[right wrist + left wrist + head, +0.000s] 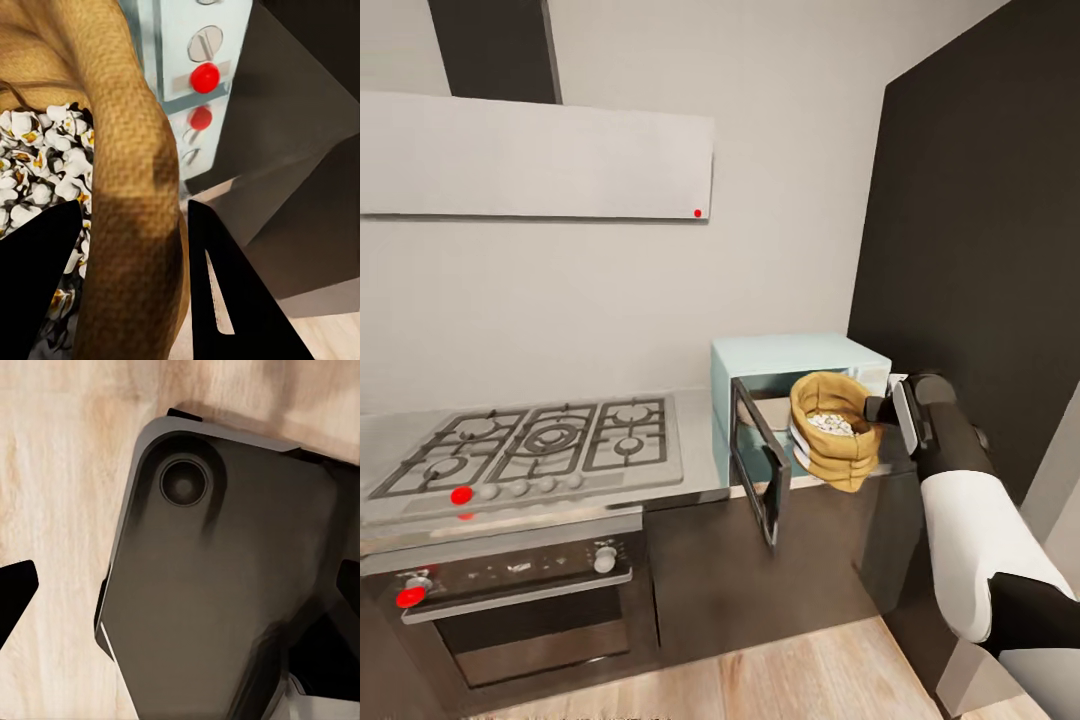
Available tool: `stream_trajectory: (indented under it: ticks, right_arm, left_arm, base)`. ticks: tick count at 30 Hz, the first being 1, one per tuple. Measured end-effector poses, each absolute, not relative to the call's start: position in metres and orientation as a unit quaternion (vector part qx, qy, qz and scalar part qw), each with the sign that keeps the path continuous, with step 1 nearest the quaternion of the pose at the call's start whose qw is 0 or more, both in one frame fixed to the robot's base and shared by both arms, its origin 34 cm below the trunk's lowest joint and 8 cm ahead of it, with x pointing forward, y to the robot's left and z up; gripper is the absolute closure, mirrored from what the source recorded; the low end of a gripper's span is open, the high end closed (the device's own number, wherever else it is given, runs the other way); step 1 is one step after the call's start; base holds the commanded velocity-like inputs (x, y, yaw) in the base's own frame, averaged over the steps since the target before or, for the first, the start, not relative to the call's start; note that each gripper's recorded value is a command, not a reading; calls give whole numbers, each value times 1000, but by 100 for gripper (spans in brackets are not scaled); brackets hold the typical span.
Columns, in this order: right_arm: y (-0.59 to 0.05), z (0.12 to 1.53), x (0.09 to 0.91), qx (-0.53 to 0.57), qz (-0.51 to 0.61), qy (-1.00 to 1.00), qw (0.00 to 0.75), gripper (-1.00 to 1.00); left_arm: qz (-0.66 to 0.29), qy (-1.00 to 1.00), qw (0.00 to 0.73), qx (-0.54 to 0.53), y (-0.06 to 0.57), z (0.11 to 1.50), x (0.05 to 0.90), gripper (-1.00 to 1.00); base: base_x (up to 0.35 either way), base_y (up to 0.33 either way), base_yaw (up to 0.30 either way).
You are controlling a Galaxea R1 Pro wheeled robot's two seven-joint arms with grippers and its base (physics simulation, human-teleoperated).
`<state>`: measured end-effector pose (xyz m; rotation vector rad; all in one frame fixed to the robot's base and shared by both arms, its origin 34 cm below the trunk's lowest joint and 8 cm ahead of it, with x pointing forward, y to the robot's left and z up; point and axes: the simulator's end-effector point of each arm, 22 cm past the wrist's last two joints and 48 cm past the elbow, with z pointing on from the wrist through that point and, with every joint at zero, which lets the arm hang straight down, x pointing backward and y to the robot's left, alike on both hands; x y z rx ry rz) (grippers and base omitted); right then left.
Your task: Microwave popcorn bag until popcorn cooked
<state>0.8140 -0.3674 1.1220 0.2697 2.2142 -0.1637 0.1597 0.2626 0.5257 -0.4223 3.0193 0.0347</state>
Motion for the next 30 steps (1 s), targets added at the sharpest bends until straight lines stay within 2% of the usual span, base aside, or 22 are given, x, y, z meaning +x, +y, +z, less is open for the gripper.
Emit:
stream_trajectory:
  ticks: [4,23,30]
  right_arm:
    - [-368,1122,814,109,-66,890,437,100]
    - [-366,1105,812,107,-65,900,418,100]
    - [-370,1101,811,107,-67,902,414,100]
  left_arm:
    - [11,989,46,-138,263,526,160,-100]
    - [11,989,48,-138,262,526,161,-100]
    - [11,989,46,-139,261,526,160,-100]
  base:
    - [0,0,112]
    - [0,0,2]
    - [53,-216,0]
